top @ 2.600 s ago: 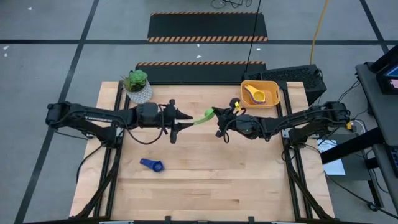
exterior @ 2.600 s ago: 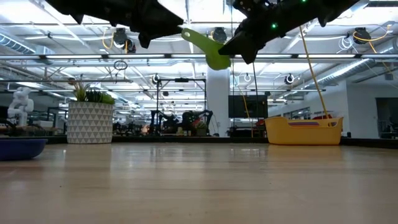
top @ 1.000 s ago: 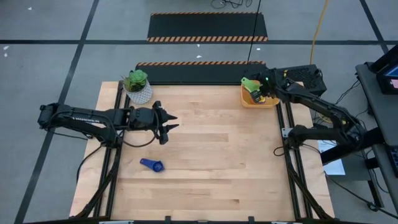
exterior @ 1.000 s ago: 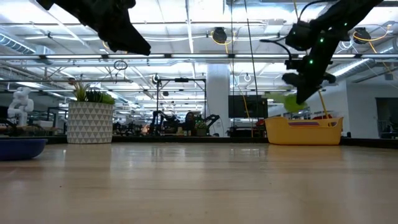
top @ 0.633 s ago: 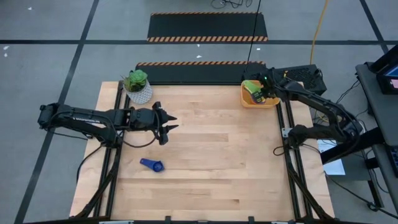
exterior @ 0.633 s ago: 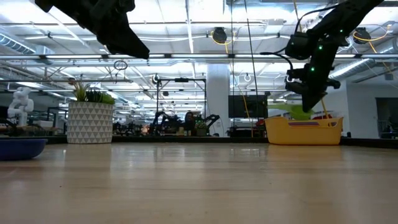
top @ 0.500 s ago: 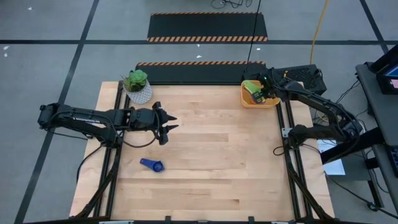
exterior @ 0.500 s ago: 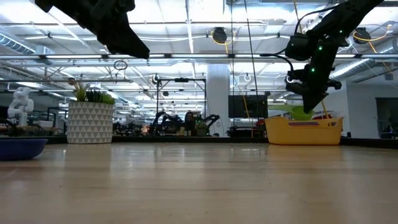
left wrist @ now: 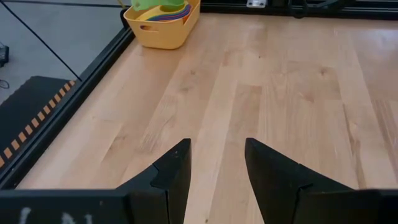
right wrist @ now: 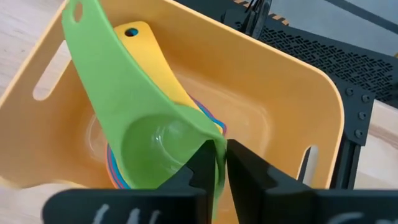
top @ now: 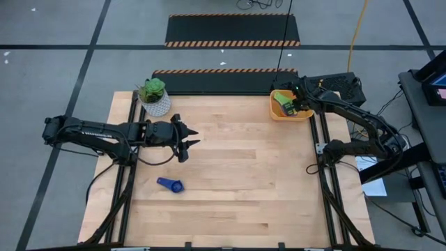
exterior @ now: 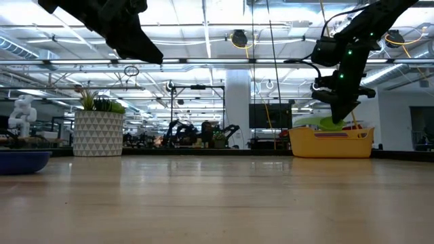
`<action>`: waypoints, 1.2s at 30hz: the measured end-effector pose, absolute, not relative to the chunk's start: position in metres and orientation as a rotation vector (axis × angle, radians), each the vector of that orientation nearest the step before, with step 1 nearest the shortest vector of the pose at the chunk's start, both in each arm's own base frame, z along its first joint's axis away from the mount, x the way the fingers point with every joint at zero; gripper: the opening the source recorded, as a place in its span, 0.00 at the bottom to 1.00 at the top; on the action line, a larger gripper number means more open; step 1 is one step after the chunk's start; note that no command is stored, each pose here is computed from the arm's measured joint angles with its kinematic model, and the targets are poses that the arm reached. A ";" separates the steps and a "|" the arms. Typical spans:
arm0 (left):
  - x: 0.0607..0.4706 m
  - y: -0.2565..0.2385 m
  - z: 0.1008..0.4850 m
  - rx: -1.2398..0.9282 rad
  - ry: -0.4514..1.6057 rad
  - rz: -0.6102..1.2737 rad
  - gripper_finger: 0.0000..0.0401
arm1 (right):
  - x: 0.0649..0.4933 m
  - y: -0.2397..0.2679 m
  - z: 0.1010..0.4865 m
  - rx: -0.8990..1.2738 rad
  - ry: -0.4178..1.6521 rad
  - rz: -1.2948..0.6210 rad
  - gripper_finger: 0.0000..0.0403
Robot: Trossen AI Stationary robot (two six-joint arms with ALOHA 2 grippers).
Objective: Nest measuring cups in basket
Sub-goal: Stack the green measuring cup on top of the yellow measuring cup into the bin, then stack the dark blue measuring cup on top of the green measuring cup into the bin
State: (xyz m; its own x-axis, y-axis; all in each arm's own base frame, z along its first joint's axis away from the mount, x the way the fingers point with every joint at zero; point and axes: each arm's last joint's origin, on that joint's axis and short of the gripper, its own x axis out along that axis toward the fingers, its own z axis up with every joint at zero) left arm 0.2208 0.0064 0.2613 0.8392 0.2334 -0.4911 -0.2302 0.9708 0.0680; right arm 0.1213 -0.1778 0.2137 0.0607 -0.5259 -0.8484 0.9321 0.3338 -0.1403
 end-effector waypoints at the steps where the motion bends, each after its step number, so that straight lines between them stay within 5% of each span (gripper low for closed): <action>1: 0.221 0.006 0.261 0.006 0.520 0.245 0.38 | 0.121 -0.178 0.214 0.525 0.974 -1.185 0.09; 21: 0.221 0.006 0.261 0.009 0.522 0.244 0.38 | 0.126 -0.175 0.216 0.527 0.928 -1.175 0.24; 36: 0.203 -0.035 0.242 0.054 0.763 0.054 0.38 | 0.182 -0.106 0.254 0.260 0.670 -0.784 0.24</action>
